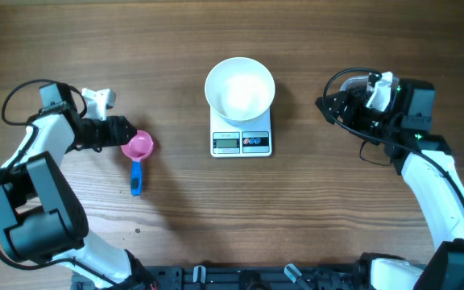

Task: Scoop item into bowl and weigh 150g on scale
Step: 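Grasp the pink scoop by its blue handle with left gripper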

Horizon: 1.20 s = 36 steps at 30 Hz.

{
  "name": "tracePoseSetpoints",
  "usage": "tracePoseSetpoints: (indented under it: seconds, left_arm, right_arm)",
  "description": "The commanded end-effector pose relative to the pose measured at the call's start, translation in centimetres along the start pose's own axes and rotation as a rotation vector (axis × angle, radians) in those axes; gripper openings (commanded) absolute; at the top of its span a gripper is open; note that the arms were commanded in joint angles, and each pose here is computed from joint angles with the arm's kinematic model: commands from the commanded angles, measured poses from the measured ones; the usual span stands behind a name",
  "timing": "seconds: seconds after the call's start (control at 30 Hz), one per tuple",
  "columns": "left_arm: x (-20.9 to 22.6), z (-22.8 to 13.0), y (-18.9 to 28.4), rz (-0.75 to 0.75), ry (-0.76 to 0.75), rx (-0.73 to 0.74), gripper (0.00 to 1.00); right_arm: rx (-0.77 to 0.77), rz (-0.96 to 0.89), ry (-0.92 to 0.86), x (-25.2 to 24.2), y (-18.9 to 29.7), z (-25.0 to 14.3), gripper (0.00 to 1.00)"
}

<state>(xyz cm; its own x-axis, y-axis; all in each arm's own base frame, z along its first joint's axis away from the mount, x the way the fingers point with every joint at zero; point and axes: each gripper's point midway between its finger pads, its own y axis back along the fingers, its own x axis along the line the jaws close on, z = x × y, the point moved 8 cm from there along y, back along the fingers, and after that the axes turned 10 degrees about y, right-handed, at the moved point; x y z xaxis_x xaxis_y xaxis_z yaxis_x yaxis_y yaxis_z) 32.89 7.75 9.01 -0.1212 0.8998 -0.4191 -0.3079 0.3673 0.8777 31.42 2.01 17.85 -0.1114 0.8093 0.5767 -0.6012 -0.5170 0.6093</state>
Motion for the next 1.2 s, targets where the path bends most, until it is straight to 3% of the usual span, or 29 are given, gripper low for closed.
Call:
tracePoseSetpoints:
  seconds: [0.0, 0.37, 0.67, 1.17]
  left_arm:
    - [-1.3, 2.2, 2.6, -0.002, -0.061, -0.059, 0.58]
    - [-2.2, 1.3, 4.1, -0.007, -0.056, 0.007, 0.63]
    - [-1.3, 0.7, 3.9, 0.092, -0.044, 0.049, 0.67]
    - [-1.9, -0.8, 1.3, 0.146, -0.086, 0.093, 0.58]
  right_arm:
    - [-0.005, -0.023, 0.024, -0.2, -0.2, 0.3, 0.98]
    - [-0.010, -0.045, 0.046, -0.4, -0.2, 0.3, 0.98]
    - [-0.002, -0.046, 0.072, -0.5, -0.2, 0.2, 0.99]
    - [0.010, -0.114, 0.063, -1.1, -0.1, -0.1, 0.99]
